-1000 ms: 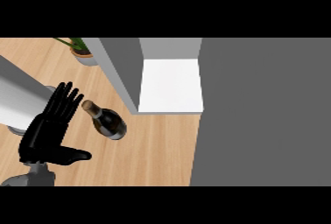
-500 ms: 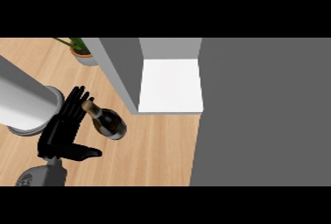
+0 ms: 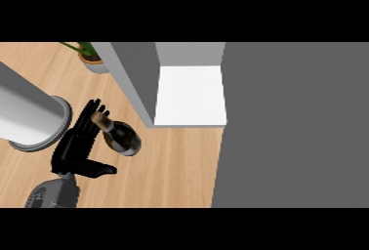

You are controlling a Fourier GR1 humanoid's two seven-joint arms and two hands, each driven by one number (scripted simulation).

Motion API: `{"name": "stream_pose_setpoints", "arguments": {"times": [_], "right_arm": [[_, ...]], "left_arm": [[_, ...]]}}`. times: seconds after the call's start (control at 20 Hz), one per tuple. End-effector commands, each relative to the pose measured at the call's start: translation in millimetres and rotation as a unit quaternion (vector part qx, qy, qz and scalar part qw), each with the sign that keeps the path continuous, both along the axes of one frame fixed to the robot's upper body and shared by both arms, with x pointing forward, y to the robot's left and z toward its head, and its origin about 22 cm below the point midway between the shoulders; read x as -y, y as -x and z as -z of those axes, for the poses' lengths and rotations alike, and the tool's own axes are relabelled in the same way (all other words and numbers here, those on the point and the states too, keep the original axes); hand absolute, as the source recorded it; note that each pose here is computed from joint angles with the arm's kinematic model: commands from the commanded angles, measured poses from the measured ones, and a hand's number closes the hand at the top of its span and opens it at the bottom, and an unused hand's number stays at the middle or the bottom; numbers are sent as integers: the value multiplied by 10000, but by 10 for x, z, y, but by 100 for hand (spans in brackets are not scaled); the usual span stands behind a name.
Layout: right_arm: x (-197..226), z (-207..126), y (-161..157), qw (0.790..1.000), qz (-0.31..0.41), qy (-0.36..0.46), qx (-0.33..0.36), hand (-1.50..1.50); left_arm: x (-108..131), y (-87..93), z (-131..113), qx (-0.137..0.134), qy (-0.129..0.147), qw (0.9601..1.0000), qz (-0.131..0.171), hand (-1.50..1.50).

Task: Pick up the wine, place it into the cabinet and close the cabinet

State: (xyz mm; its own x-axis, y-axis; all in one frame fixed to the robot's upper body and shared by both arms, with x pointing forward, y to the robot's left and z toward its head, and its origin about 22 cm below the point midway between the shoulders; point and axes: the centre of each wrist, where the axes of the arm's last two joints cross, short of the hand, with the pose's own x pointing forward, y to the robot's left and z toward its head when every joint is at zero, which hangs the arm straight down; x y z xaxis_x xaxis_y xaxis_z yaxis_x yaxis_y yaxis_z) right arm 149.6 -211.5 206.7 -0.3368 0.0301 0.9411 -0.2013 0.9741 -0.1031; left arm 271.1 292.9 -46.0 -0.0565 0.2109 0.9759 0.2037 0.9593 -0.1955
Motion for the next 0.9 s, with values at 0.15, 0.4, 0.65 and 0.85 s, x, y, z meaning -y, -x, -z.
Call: {"name": "stream_pose_setpoints", "arguments": {"times": [0.15,0.4,0.65,0.85], "right_arm": [[-14,-166,401,9993,-269,-193,188,-150],[-7,-207,345,9993,-214,-191,243,-150],[59,-156,384,9991,-222,-151,314,-150],[-81,-220,160,9993,-299,-63,221,-150]], "left_arm": [[3,-67,161,-138,-112,9998,46,-150],[-75,-45,270,-107,-17,9999,87,-150],[-82,30,499,-114,-82,9999,-27,-150],[75,-70,503,-261,54,9996,119,-150]]}}
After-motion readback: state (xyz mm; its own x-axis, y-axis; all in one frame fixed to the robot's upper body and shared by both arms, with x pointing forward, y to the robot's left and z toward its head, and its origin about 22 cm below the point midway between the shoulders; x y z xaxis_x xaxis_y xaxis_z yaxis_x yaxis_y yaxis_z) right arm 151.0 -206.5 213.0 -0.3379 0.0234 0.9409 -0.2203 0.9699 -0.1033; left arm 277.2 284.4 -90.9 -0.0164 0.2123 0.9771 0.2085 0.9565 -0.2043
